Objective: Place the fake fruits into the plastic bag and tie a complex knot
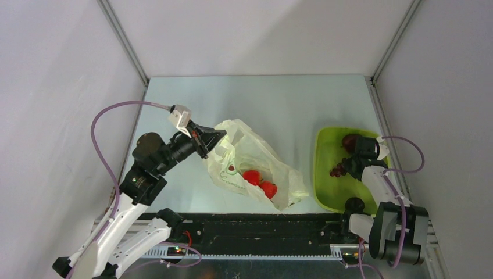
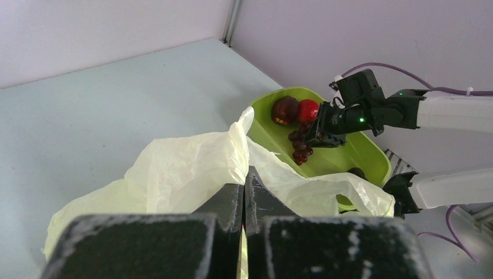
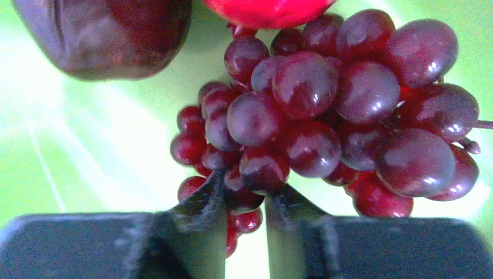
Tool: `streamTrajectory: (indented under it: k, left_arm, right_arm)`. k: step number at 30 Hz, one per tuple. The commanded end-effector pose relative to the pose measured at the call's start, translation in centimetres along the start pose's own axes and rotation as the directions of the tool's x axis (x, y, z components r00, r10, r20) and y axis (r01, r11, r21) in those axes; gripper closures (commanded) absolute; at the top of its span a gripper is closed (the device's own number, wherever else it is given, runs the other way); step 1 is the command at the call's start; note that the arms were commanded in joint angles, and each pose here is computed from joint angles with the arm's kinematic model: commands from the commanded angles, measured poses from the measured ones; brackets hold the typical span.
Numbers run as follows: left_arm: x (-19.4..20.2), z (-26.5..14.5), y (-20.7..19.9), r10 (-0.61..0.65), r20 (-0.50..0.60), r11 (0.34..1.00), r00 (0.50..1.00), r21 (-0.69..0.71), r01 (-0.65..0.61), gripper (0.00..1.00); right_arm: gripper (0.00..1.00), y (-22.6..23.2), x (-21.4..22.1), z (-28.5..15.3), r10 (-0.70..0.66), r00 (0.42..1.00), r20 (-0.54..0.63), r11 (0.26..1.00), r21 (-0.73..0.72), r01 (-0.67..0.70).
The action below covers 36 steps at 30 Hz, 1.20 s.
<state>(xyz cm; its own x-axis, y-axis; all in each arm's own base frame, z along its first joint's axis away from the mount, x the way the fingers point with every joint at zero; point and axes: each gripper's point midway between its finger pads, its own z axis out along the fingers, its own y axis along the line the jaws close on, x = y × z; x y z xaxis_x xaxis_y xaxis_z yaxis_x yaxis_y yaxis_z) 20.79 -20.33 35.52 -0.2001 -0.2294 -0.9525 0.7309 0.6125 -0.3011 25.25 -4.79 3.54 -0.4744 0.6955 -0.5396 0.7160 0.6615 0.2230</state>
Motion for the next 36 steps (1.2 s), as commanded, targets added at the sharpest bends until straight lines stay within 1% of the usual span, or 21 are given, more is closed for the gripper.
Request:
streamTrajectory:
  k: [1,2,3,5,8,11,15,18,20,25,27,30,32,35,36]
  left_arm:
    - [-0.5,-0.1,0.7,0.049,0.019,0.998,0.999,-0.03,-0.049,1.0]
    - [-0.4,-0.2,0.9,0.07,0.018,0.997,0.997,-0.036,-0.069,1.0]
    - [-0.1,-0.2,1.2,0.074,0.005,0.996,0.997,-0.052,-0.074,1.0]
    - [0.6,-0.2,2.0,0.077,-0.033,0.993,0.997,-0.085,-0.079,1.0]
    - [1.6,-0.1,2.6,0.052,-0.1,0.992,0.994,-0.114,-0.063,1.0]
    - [2.0,-0.4,3.3,0.02,-0.13,0.985,0.991,-0.166,-0.041,1.0]
    - [1.6,-0.9,4.2,-0.016,-0.128,0.97,0.992,-0.243,-0.016,1.0]
    - [0.7,-1.1,4.3,-0.027,-0.105,0.963,0.994,-0.271,-0.003,1.0]
    - [0.4,-1.0,4.4,-0.031,-0.099,0.96,0.995,-0.279,0.002,1.0]
    - [0.2,-0.3,4.7,-0.023,-0.109,0.96,0.994,-0.28,-0.008,1.0]
    - [0.2,0.0,4.8,-0.008,-0.113,0.961,0.994,-0.276,-0.024,1.0]
    - [-0.1,0.6,4.7,0.016,-0.12,0.965,0.993,-0.257,-0.047,1.0]
    - [0.0,1.1,4.7,0.032,-0.132,0.969,0.991,-0.241,-0.064,1.0]
    - [0.1,1.3,5.1,0.068,-0.131,0.965,0.989,-0.242,-0.099,1.0]
    - [-0.3,1.2,5.1,0.087,-0.115,0.963,0.99,-0.244,-0.113,1.0]
  right_arm:
    - [0.86,1.4,-0.6,-1.2,-0.006,0.998,0.055,1.0,-0.022,0.007]
    - [0.89,1.8,0.1,-1.7,-0.012,0.998,0.055,0.999,-0.029,0.014]
    - [0.93,1.9,-0.4,-2.3,0.0,0.996,0.093,1.0,-0.031,0.003]
    - [1.0,3.3,0.3,-3.7,-0.017,0.993,0.12,0.996,-0.084,0.027]
    - [1.0,4.4,-0.1,-5.8,0.011,0.981,0.192,0.989,-0.145,0.017]
    - [1.0,6.0,0.3,-7.5,0.01,0.976,0.219,0.974,-0.223,0.04]
    - [1.0,8.3,0.1,-9.8,0.01,0.966,0.257,0.942,-0.326,0.077]
    - [1.0,9.7,-0.6,-12.2,0.011,0.955,0.296,0.912,-0.395,0.112]
    - [1.0,10.6,-1.3,-14.2,0.009,0.944,0.329,0.887,-0.438,0.144]
    - [1.0,12.8,-2.5,-20.2,-0.007,0.913,0.408,0.797,-0.549,0.251]
    - [1.0,13.8,-2.7,-22.5,-0.023,0.898,0.439,0.749,-0.588,0.307]
    - [1.0,15.6,-1.8,-26.0,-0.065,0.878,0.474,0.636,-0.658,0.402]
    - [1.0,16.7,-0.9,-28.5,-0.089,0.86,0.503,0.534,-0.705,0.468]
    - [1.0,18.0,1.5,-31.8,-0.14,0.827,0.545,0.341,-0.758,0.557]
    - [1.0,18.1,2.6,-32.7,-0.159,0.82,0.549,0.286,-0.77,0.571]
